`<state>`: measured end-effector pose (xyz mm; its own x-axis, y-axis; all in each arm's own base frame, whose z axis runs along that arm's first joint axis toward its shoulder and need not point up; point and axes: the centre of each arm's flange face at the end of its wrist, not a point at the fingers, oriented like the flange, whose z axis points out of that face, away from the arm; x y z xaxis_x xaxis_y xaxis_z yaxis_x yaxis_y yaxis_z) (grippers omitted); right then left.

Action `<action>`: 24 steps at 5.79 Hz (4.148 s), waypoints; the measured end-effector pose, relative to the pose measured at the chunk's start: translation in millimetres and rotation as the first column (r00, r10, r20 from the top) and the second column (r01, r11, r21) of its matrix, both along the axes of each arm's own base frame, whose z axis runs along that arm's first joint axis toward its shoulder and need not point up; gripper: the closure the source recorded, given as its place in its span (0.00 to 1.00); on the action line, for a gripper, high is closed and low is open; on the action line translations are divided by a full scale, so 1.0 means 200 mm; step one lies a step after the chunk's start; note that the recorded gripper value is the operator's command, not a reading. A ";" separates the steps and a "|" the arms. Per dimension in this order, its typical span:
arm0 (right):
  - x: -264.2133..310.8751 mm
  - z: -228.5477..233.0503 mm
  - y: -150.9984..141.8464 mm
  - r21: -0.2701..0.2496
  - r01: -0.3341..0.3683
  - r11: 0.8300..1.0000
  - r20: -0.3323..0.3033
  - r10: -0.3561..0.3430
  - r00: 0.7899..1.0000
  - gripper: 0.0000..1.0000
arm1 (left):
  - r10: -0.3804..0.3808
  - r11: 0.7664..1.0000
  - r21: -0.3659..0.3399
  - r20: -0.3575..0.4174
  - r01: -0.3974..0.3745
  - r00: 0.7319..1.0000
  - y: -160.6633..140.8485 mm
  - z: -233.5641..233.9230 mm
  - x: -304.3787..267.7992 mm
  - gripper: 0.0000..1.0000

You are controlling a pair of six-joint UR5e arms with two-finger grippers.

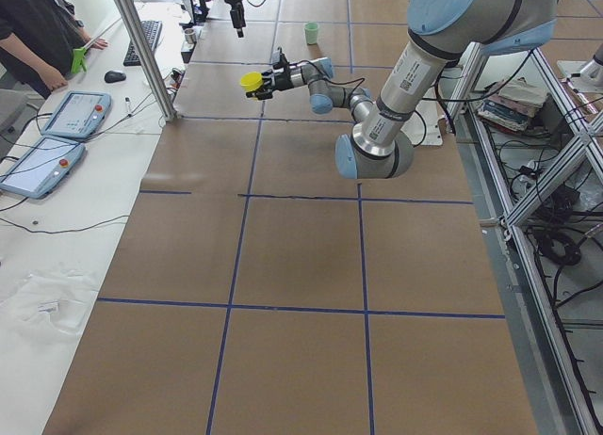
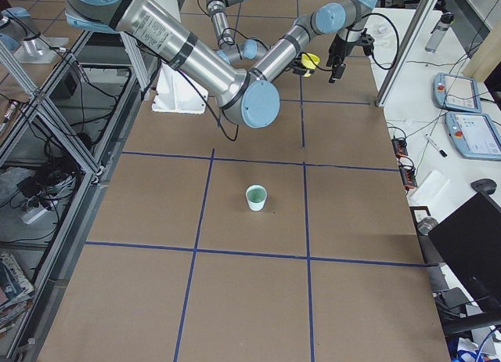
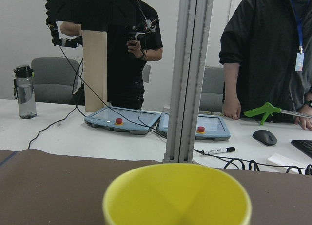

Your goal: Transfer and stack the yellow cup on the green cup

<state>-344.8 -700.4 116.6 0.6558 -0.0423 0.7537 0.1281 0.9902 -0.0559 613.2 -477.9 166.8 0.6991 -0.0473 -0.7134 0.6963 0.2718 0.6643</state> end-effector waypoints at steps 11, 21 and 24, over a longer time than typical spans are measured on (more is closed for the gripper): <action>-0.69 -0.21 0.19 -0.009 0.161 0.987 -0.041 -0.162 0.986 0.14 | 0.027 1.000 0.015 0.057 -0.028 0.998 0.02 -0.03 0.01 0.58; -0.74 -0.25 0.18 -0.028 0.106 0.994 -0.020 -0.107 0.994 1.00 | 0.037 0.999 0.027 0.085 -0.039 0.996 0.02 -0.04 -0.02 0.23; -0.74 -0.31 0.18 -0.038 0.056 0.998 0.006 -0.056 0.998 1.00 | 0.039 0.999 0.029 0.089 -0.042 0.995 0.02 -0.05 -0.03 0.07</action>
<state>-493.8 -663.6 55.5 0.6492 -0.0503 0.7590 0.1837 0.9786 -0.0922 608.0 -473.3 157.7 0.7603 0.0032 -0.6496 0.6234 0.2774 0.7310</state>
